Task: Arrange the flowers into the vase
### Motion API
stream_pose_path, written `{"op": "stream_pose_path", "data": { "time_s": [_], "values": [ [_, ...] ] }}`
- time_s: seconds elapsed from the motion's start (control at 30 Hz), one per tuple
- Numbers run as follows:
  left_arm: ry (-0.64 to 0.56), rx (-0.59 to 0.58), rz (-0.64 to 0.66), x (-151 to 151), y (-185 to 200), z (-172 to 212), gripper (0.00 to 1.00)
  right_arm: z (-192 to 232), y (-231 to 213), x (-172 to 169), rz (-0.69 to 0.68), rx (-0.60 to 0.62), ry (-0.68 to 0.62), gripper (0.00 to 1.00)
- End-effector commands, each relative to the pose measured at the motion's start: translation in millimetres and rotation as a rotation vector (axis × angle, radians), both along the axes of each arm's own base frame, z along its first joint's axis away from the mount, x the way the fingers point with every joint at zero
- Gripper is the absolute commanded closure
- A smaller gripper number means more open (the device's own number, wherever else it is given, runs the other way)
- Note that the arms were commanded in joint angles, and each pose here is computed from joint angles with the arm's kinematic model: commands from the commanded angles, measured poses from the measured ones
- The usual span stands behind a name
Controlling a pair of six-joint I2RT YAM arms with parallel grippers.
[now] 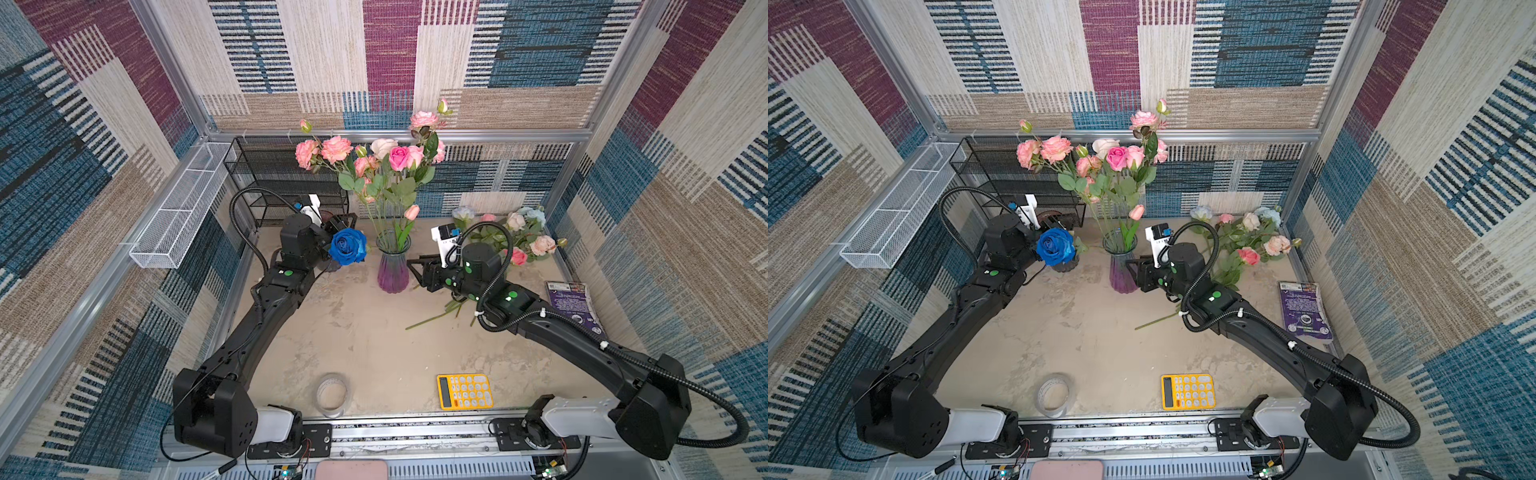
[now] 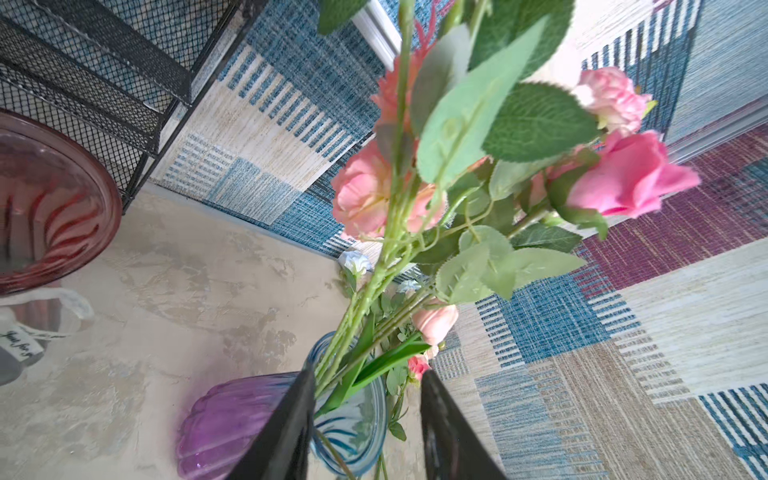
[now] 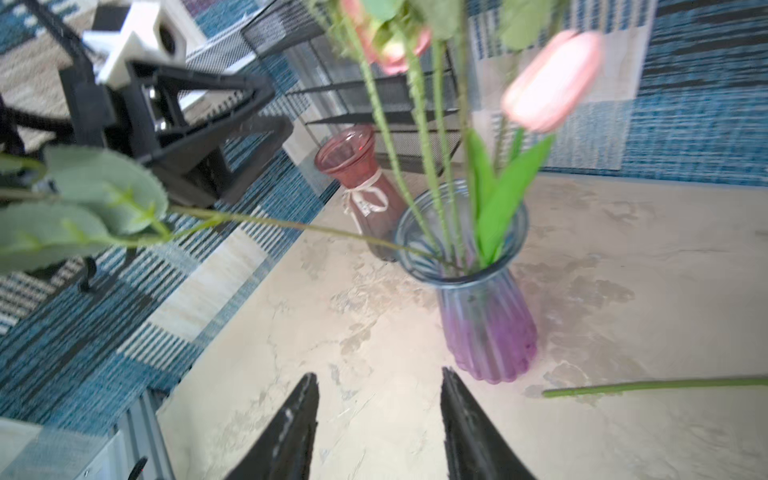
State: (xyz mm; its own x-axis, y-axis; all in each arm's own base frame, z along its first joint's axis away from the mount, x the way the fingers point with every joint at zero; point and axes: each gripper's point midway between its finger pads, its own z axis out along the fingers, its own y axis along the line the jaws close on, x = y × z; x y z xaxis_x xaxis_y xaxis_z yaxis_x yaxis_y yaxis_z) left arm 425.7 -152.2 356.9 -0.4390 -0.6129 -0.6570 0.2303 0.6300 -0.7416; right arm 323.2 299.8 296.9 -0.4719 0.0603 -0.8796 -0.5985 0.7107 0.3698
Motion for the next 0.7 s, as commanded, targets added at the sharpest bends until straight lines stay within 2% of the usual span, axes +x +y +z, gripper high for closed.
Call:
{"op": "stream_pose_path", "data": {
  "time_s": [0.0, 0.17, 0.4, 0.67],
  "values": [
    [-0.018, 0.052, 0.062, -8, 16, 10, 0.57, 0, 17, -1, 0.047, -0.07, -0.046, 0.52],
    [-0.021, 0.098, 0.203, -30, 51, 25, 0.56, 8, 60, 3, 0.14, -0.077, -0.059, 0.65],
    [-0.022, 0.163, 0.391, -70, 109, 30, 0.55, 24, 99, 41, 0.138, -0.07, -0.081, 0.77],
    [0.015, 0.197, 0.418, -107, 125, 0, 0.55, 33, 135, 96, 0.067, -0.104, -0.082, 0.86]
  ]
}}
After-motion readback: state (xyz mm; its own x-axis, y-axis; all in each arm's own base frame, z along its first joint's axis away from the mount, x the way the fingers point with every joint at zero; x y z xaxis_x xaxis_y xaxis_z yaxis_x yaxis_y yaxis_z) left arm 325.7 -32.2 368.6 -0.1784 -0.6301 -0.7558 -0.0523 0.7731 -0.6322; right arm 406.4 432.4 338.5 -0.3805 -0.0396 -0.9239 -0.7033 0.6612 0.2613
